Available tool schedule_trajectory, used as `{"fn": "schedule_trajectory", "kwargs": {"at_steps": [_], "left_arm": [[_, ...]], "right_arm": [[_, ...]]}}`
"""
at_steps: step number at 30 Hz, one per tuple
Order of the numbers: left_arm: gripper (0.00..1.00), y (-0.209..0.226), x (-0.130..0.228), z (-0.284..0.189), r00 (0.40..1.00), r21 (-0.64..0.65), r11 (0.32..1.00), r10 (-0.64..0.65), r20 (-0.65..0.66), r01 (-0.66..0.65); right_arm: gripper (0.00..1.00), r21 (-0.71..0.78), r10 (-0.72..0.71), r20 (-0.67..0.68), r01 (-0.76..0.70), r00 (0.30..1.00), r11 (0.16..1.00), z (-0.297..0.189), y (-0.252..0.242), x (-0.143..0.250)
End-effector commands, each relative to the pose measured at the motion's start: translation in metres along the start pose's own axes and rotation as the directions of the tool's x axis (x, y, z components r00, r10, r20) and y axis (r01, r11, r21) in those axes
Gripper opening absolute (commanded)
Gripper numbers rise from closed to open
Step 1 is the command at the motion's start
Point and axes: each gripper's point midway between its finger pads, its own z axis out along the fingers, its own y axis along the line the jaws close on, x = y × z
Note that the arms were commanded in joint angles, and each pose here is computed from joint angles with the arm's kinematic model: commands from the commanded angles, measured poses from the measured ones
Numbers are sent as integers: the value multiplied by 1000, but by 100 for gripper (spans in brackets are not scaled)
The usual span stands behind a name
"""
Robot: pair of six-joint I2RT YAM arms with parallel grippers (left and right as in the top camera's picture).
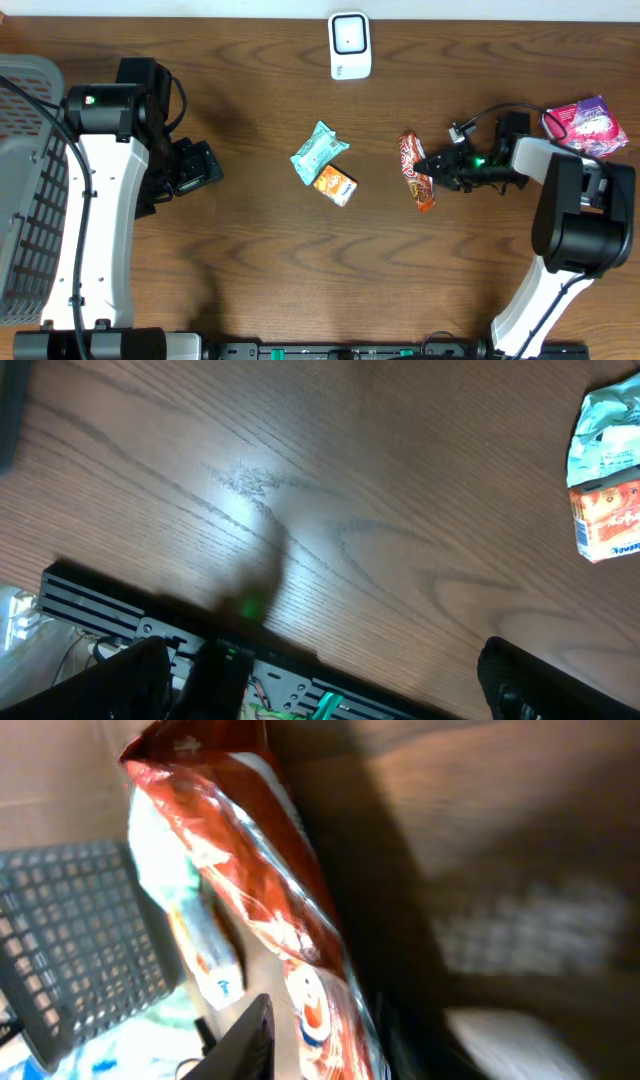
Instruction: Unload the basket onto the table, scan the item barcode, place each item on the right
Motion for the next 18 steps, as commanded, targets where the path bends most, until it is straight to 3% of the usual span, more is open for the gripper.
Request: {"fn": "schedule_trajectory", "kwargs": {"at_steps": [1, 4, 5, 8, 13, 18], "left_arm": [[98, 3, -1, 1, 1000, -18, 1000, -7, 0, 7], [98, 3, -1, 1, 1000, -18, 1000, -7, 0, 7], [98, 3, -1, 1, 1000, -18, 1000, -7, 0, 7], [98, 3, -1, 1, 1000, -18, 1000, -7, 0, 7], [98, 3, -1, 1, 1000, -18, 1000, -7, 0, 7], [98, 3, -1, 1, 1000, -18, 1000, -7, 0, 7]], "right_arm": [[34, 161, -30, 34, 24, 999, 987, -17, -10, -2], [44, 221, -47, 57, 33, 997, 975, -33, -1, 0], [54, 248, -54, 68, 35, 996, 968, -39, 3, 0], [99, 359, -75, 119, 27, 990, 933, -63, 12, 2], [99, 457, -153, 164, 62, 975, 887, -81, 35, 6], [99, 496, -246, 132, 151, 960, 855, -64, 52, 7]]}}
